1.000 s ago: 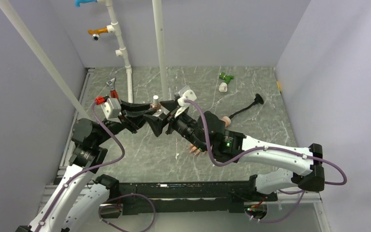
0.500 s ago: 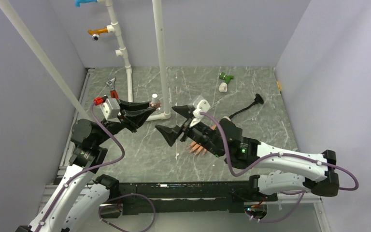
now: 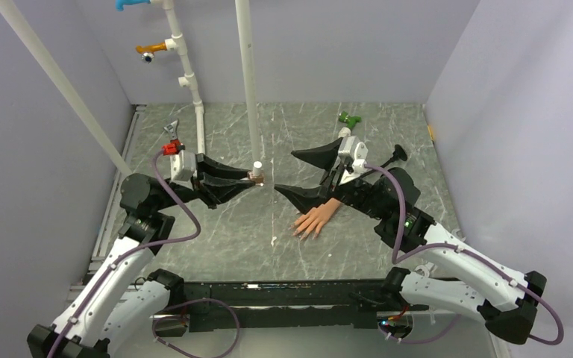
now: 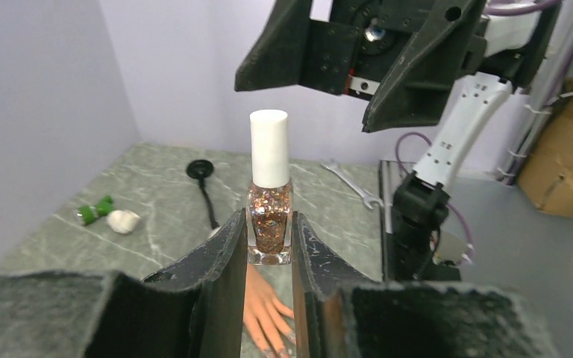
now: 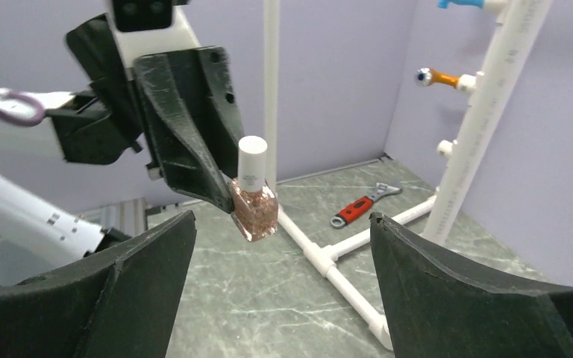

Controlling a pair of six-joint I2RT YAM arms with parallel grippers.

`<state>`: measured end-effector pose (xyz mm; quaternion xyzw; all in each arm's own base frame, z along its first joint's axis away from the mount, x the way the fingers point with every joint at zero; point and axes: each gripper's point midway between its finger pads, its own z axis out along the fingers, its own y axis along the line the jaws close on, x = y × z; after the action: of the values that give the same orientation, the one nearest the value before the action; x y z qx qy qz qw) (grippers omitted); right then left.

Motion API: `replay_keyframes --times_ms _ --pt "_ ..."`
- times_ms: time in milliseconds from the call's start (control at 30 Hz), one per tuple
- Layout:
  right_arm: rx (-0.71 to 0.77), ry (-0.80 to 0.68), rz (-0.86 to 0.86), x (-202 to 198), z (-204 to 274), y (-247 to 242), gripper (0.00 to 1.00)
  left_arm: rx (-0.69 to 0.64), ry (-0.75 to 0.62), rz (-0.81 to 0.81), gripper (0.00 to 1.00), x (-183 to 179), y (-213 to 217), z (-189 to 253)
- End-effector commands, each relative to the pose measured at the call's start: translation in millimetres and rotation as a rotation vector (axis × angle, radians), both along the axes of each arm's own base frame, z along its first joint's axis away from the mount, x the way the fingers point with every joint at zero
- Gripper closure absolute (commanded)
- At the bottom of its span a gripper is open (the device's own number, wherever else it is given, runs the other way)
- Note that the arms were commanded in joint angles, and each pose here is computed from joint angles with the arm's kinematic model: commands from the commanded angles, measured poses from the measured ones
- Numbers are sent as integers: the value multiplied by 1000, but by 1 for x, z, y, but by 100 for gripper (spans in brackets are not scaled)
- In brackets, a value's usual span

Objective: Paint the nails
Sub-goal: Place the nail polish bottle at the center of the board.

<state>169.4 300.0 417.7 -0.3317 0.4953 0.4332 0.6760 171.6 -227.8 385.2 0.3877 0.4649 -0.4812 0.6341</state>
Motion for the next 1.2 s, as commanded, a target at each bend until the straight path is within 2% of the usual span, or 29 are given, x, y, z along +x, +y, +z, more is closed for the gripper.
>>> replay_keyframes --times_ms 0,267,433,667,1167 --pt "-35 -76 207 -29 10 1 13 6 -77 -157 100 -28 -4 20" --pt "-266 -52 301 -18 -17 16 28 60 -81 -210 100 -32 -8 10" --pt "-337 -49 343 -14 -18 22 39 92 -80 -218 100 -31 -10 4" --pt "-386 -9 450 -20 -30 32 50 103 -75 -188 100 -26 -10 3" --pt "-382 34 533 -25 -41 43 60 106 -53 -150 100 -18 -10 0"
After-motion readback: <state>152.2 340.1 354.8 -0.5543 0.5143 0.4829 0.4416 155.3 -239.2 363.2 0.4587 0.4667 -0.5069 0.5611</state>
